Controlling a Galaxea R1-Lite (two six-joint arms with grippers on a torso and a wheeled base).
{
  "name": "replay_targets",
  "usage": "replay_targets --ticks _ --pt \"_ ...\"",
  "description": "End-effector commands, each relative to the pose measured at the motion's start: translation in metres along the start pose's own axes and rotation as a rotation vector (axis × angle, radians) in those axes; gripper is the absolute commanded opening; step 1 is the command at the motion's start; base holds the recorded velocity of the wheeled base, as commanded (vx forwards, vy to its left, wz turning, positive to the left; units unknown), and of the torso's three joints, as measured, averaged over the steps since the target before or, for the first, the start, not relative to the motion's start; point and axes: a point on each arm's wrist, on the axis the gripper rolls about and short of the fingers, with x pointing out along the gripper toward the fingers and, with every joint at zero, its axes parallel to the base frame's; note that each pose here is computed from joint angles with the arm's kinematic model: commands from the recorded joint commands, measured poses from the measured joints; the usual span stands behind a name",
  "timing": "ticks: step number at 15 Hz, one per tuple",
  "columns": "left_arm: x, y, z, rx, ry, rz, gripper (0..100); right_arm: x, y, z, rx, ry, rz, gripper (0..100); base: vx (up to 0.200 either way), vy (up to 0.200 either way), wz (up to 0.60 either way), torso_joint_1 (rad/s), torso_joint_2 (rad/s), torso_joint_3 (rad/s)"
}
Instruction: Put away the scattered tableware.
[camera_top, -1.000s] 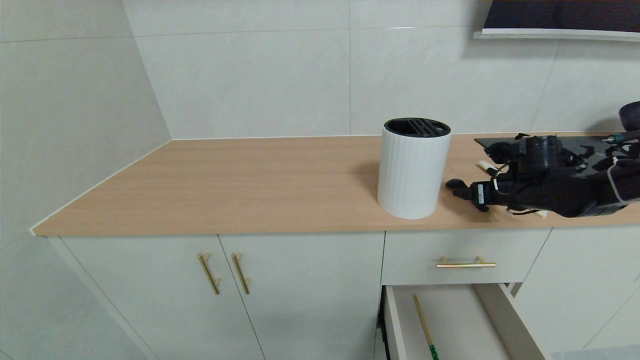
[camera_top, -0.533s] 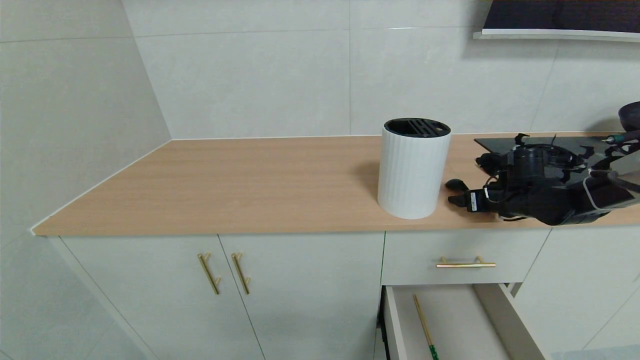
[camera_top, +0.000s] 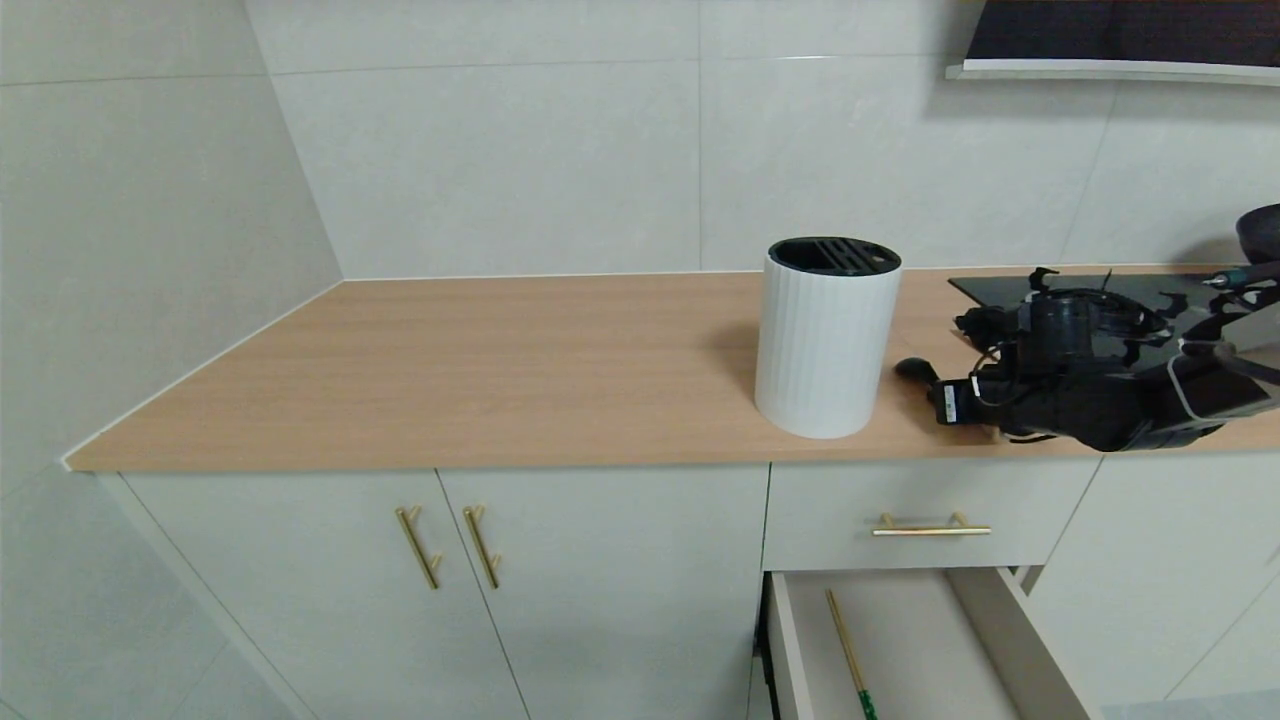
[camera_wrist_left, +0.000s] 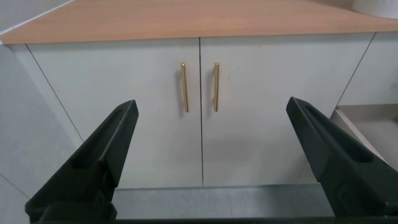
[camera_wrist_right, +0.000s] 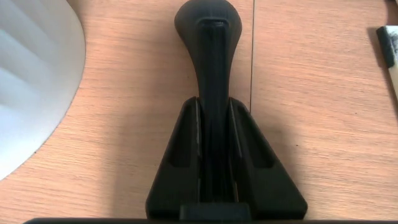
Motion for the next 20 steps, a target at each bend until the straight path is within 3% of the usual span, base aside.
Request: replay_targets --ticks 1,4,8,12,14,20 --pt "0.0 0.0 0.0 0.0 0.0 0.0 100 0.0 0.0 0.0 0.001 0.002 0.001 0 0.0 0.0 0.0 0.0 0.0 0.0" --pt "0.0 0.0 0.0 0.0 0.002 0.0 100 -0.029 0.004 0.019 0.073 -0.047 0.007 0 0.0 0.0 0.0 0.0 0.0 0.0" --pt "0.0 0.0 0.0 0.0 0.0 0.0 100 -0.113 0.014 0.018 0.081 -0.068 0.027 0 0.0 0.0 0.0 0.0 0.0 0.0" --pt "0.0 0.0 0.0 0.0 0.0 -0.001 100 -0.163 0.016 -0.006 0.08 -0.044 0.025 0 0.0 0.0 0.0 0.0 0.0 0.0" --pt "0.0 0.0 0.0 0.0 0.0 -0.001 100 -0.186 0.014 -0.034 0.023 -0.004 0.008 0 0.0 0.0 0.0 0.0 0.0 0.0" --pt "0.0 0.0 0.0 0.0 0.0 0.0 100 -0.198 0.016 -0.07 -0.039 0.092 0.009 0 0.0 0.0 0.0 0.0 0.0 0.0"
